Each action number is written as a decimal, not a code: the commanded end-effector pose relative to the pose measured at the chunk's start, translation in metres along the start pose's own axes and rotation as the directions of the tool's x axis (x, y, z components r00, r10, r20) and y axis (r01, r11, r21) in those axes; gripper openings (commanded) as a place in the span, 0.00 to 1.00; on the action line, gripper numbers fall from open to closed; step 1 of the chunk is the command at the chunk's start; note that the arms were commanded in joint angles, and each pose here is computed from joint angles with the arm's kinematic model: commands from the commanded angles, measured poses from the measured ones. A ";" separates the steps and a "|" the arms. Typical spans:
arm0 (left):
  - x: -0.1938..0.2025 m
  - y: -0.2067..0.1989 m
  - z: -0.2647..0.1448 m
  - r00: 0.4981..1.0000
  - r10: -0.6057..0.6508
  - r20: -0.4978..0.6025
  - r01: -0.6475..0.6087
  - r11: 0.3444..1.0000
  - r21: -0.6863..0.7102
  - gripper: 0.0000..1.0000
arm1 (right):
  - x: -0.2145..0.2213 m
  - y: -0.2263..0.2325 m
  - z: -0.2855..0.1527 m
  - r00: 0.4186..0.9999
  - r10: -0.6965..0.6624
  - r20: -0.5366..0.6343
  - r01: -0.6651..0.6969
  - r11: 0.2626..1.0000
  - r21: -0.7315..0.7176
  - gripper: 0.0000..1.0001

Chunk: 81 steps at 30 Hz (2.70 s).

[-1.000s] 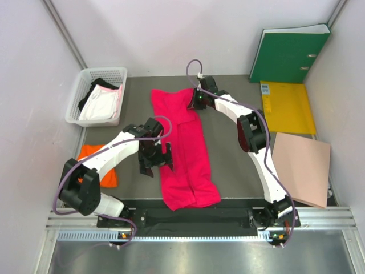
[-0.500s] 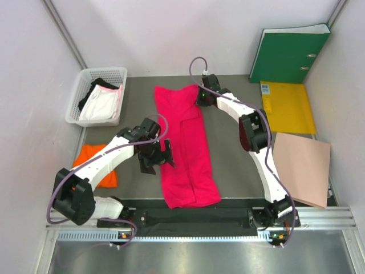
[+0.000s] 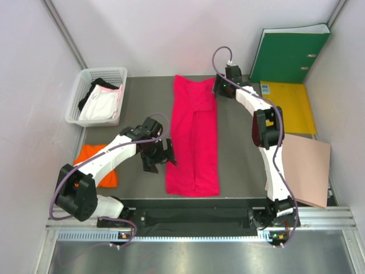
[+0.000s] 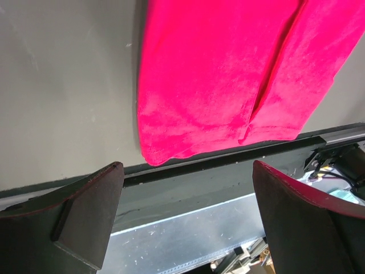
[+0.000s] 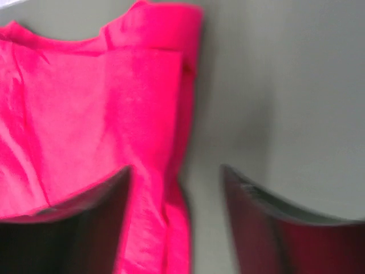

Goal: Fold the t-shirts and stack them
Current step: Rotate the tshirt 90 degrees, then grab the bottom of the folded rectangular tshirt with both arms

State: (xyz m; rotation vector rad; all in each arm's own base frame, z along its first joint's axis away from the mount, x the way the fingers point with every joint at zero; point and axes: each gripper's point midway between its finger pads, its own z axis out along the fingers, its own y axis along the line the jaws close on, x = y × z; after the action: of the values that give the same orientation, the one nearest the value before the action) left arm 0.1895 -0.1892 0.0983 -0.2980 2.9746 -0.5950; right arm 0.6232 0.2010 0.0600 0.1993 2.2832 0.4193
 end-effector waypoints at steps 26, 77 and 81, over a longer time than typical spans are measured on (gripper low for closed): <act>0.049 0.039 0.085 0.974 -0.044 -0.224 0.051 0.998 0.025 0.66 | 0.297 -0.056 -0.335 0.531 0.125 -0.838 -0.246 0.969 -0.011 0.77; -0.011 -0.002 0.024 0.992 0.059 -0.111 -0.062 0.998 -0.016 0.00 | 0.288 0.056 -0.328 0.522 -0.317 -0.792 0.053 0.939 -0.341 0.03; -0.045 -0.010 0.018 0.998 0.043 -0.050 -0.044 0.999 -0.009 0.00 | 0.252 0.057 -0.303 0.582 -0.321 -0.747 0.084 0.938 -0.338 0.03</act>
State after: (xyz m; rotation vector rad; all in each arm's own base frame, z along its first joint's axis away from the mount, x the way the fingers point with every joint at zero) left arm 0.2090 -0.2033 0.0759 -0.1975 3.0735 -0.6368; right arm 0.1908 0.2608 0.0894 -0.4939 3.1072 0.8823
